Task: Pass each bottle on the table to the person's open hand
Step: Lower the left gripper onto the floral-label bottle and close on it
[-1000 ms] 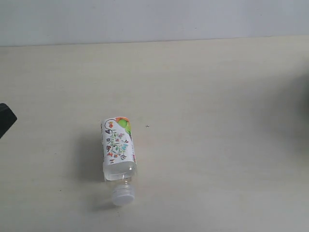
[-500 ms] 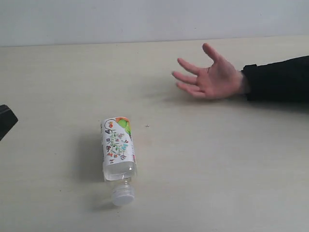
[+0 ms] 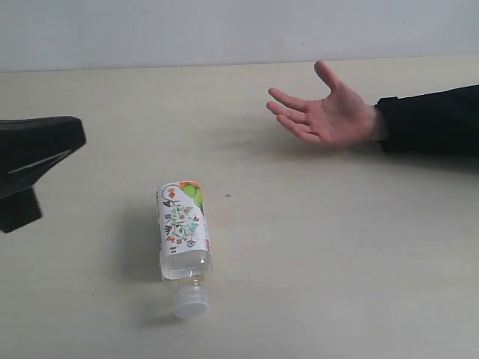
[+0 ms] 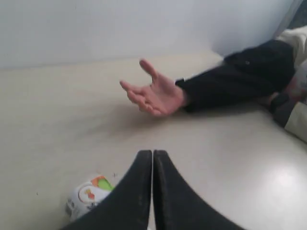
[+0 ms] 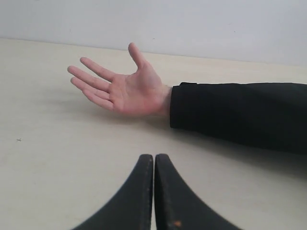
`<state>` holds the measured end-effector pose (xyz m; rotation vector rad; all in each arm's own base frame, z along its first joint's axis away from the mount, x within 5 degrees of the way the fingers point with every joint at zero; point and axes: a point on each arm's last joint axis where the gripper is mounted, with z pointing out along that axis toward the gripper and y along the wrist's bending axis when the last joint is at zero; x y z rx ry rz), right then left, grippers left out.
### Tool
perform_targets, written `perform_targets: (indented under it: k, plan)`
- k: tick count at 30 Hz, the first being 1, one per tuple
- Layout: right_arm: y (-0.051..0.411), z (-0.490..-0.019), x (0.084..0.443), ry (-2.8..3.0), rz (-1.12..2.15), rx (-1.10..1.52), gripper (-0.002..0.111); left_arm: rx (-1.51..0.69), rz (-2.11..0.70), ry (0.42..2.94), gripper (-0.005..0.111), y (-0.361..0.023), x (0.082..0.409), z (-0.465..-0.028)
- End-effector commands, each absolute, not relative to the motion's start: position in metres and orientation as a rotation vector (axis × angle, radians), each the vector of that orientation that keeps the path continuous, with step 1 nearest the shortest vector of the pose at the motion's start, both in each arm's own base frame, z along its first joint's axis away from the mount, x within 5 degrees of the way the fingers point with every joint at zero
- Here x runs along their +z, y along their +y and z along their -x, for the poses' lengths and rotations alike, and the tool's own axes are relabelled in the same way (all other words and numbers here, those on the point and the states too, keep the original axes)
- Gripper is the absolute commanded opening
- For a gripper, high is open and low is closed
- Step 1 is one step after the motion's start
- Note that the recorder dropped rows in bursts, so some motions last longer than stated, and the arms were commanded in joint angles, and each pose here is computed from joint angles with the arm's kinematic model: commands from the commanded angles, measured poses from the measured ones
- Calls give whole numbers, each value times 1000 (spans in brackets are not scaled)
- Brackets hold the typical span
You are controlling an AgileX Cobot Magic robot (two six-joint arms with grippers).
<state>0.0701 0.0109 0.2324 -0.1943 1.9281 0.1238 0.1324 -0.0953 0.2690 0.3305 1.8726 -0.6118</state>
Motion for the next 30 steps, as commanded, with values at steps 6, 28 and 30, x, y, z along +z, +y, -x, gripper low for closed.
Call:
perform_targets:
  k: [6,28,30]
  plan:
    - [11,-70,233,1909,198,128,1,-629,-414,2348,46,-136,273,-167]
    - [11,-70,233,1909,198,128,1,-572,-86,2553,68,-154,263,-218]
    - [11,-70,233,1909,198,128,1,-459,-36,2612,68,-150,264,-223]
